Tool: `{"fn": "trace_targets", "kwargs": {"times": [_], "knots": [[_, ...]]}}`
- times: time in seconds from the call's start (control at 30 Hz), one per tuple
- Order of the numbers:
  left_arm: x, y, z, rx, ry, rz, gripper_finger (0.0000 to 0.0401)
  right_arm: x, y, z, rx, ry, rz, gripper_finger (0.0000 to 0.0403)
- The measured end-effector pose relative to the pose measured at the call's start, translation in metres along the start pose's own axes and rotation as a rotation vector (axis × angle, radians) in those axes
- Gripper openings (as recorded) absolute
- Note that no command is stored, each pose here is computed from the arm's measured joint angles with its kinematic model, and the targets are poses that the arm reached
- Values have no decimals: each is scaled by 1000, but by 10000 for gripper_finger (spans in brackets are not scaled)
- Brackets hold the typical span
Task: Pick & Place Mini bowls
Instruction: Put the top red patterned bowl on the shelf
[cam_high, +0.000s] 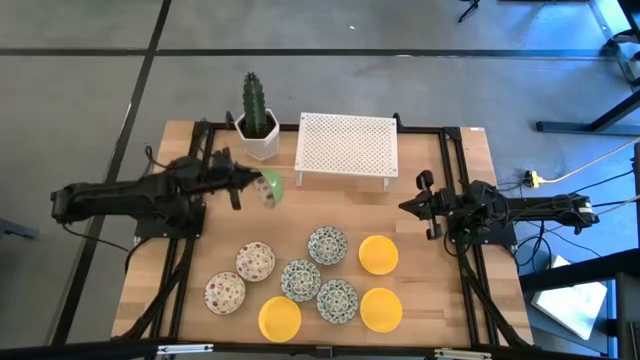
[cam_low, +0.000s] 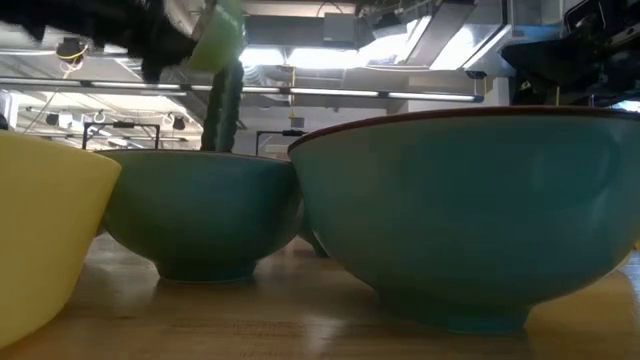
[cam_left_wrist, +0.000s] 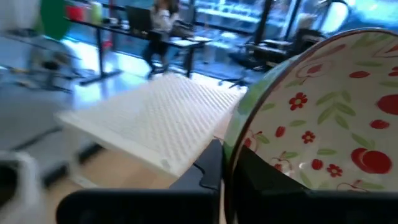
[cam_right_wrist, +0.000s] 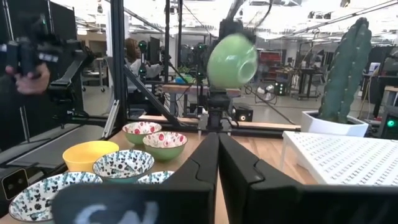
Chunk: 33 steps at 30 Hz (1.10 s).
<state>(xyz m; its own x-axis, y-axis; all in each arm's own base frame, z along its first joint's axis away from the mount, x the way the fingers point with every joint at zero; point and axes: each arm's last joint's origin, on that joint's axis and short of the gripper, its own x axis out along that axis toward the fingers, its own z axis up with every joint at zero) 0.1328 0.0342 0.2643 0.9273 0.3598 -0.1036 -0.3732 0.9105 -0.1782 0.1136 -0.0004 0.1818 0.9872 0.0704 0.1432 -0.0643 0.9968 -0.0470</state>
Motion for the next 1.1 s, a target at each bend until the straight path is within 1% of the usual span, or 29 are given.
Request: {"fn": "trace_targets", "kwargs": {"times": [0.13, 0.27, 0.4, 0.5, 0.57, 0.7, 0.8, 0.9, 1.0, 1.1], "knots": [[4, -2, 51, 110, 85, 155, 7, 0, 0, 0, 0, 0, 0, 14], [18, -8, 107, 203, 147, 256, 7, 0, 0, -1, 5, 13, 3, 14], [48, -9, 151, 308, 213, 285, 7, 0, 0, -4, 10, 38, 1, 14], [74, -6, 181, 337, 258, 264, 7, 0, 0, -4, 3, 36, 1, 14], [94, -2, 193, 354, 320, 265, 7, 0, 0, -4, 2, 37, 1, 14], [140, 16, 202, 370, 512, 300, 8, 0, 0, -4, 3, 37, 3, 14], [175, 35, 197, 372, 648, 338, 7, 0, 0, -4, 3, 39, 2, 14], [210, 58, 183, 347, 771, 286, 7, 0, 0, -4, 1, 46, 2, 14], [239, 81, 166, 306, 876, 229, 7, 0, 0, -7, -32, 70, 3, 14], [260, 105, 150, 272, 957, 254, 7, 0, 0, -7, -30, 77, 4, 14]]}}
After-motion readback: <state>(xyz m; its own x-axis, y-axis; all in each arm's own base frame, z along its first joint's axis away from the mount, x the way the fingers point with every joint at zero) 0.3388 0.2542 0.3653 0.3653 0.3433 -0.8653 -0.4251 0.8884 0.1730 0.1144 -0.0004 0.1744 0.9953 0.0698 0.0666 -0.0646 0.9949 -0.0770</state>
